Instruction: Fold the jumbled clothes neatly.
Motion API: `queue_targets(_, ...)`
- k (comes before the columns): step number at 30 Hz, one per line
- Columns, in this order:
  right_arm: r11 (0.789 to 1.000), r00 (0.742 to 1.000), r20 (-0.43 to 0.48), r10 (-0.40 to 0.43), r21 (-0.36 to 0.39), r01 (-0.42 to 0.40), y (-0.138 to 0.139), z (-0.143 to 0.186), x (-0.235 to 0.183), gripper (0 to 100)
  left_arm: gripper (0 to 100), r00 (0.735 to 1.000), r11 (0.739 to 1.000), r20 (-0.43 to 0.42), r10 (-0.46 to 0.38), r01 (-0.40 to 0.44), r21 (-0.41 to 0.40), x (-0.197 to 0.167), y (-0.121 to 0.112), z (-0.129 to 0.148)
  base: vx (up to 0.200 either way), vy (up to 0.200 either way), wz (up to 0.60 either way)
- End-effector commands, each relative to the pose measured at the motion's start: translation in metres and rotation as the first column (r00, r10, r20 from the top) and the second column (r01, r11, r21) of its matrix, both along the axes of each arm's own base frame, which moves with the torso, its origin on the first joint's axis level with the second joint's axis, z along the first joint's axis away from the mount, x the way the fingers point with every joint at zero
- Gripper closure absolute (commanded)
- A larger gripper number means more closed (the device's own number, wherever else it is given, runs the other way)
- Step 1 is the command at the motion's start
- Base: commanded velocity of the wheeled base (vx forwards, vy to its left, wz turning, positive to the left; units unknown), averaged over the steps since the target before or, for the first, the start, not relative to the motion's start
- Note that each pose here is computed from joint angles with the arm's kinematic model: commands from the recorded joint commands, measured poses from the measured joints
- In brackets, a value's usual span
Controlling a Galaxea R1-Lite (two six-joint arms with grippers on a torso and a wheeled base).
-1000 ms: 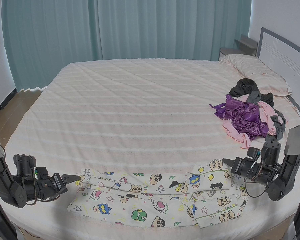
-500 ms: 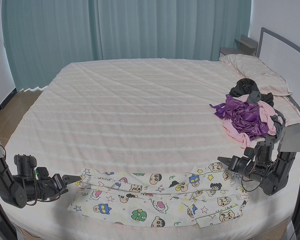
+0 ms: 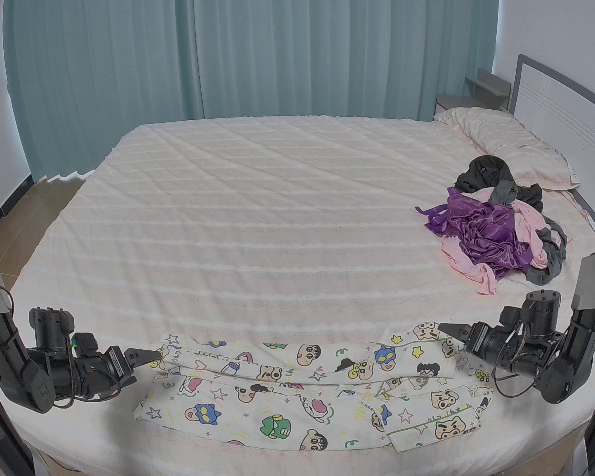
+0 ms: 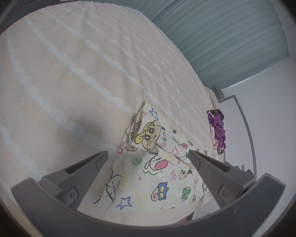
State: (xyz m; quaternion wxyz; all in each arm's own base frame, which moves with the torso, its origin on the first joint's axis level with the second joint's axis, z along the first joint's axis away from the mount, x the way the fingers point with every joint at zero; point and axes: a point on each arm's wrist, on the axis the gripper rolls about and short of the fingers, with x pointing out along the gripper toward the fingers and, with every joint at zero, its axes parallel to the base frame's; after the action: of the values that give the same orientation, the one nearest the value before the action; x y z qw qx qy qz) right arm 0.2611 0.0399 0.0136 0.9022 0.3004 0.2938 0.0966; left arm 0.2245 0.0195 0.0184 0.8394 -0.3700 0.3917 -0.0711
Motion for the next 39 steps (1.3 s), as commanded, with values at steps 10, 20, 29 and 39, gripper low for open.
queue_targets(10, 0.999, 0.99, -0.134, 0.034, 0.007, -0.033, 0.011, -0.043, -0.009, 0, 0, 1.0, 1.0, -0.006, -0.021, 0.021, 0.001, -0.001, -0.005, -0.001, 0.0, 0.0, 0.0)
queue_targets(20, 0.999, 0.992, -0.119, 0.04, -0.003, -0.041, 0.011, -0.048, -0.004, 0, 0, 1.0, 1.0, -0.007, -0.021, 0.021, 0.001, -0.001, -0.005, -0.001, 0.0, 0.0, 0.0)
queue_targets(29, 0.999, 0.995, -0.098, 0.034, -0.001, -0.035, 0.01, -0.045, -0.002, 100, 0, 1.0, 1.0, -0.011, -0.021, 0.021, -0.001, -0.001, -0.005, -0.002, 0.0, 0.0, 0.0)
queue_targets(39, 1.0, 0.994, -0.104, 0.028, 0.002, -0.028, 0.004, -0.025, -0.029, 100, 0, 1.0, 1.0, -0.002, -0.017, 0.017, 0.004, -0.001, -0.005, 0.0, 0.0, 0.0, 0.0)
